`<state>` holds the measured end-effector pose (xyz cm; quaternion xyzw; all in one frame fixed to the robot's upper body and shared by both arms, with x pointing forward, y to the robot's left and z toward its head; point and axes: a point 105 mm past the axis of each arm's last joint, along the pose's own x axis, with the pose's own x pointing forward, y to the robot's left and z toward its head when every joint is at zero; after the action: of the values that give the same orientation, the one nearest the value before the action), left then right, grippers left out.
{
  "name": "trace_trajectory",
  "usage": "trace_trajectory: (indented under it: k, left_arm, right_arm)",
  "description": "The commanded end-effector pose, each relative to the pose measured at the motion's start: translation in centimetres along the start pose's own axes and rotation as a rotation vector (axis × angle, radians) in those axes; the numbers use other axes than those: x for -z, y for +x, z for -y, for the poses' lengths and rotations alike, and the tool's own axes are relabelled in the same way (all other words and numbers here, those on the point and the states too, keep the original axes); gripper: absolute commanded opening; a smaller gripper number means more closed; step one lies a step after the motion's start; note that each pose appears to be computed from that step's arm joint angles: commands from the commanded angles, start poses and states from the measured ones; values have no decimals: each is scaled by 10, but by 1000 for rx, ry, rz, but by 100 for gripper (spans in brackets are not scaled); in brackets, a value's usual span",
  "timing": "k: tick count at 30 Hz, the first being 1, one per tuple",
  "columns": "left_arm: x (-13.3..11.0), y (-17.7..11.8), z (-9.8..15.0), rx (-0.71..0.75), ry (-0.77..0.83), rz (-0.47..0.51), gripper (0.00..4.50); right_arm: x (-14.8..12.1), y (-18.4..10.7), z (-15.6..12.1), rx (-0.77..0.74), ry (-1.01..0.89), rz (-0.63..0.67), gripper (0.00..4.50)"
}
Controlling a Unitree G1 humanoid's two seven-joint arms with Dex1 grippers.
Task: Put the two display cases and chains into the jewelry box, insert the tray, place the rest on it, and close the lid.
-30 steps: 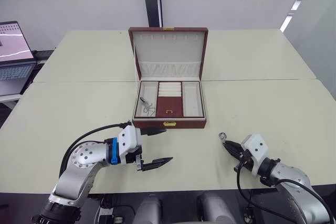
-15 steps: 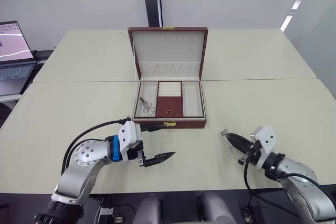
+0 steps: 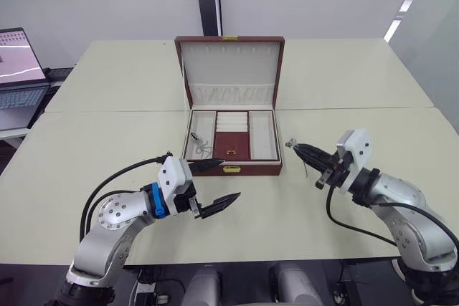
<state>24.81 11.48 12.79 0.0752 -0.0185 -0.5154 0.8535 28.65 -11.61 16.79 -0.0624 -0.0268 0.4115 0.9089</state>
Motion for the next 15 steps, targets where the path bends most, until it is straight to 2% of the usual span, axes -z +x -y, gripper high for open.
trace_trajectory:
  k: [1,5,15]
  left_arm:
    - [-12,-1,1,-28,27,36,450]
    - [-10,-7,-3,-106,15,45,450]
    - [1,-33,-11,-319,-23,57,450]
  right_arm:
    - [-16,12,-3,-35,-19,45,0]
    - [-28,30,0,-61,-37,72,0]
    - [-33,61,5,-94,-62,77,0]
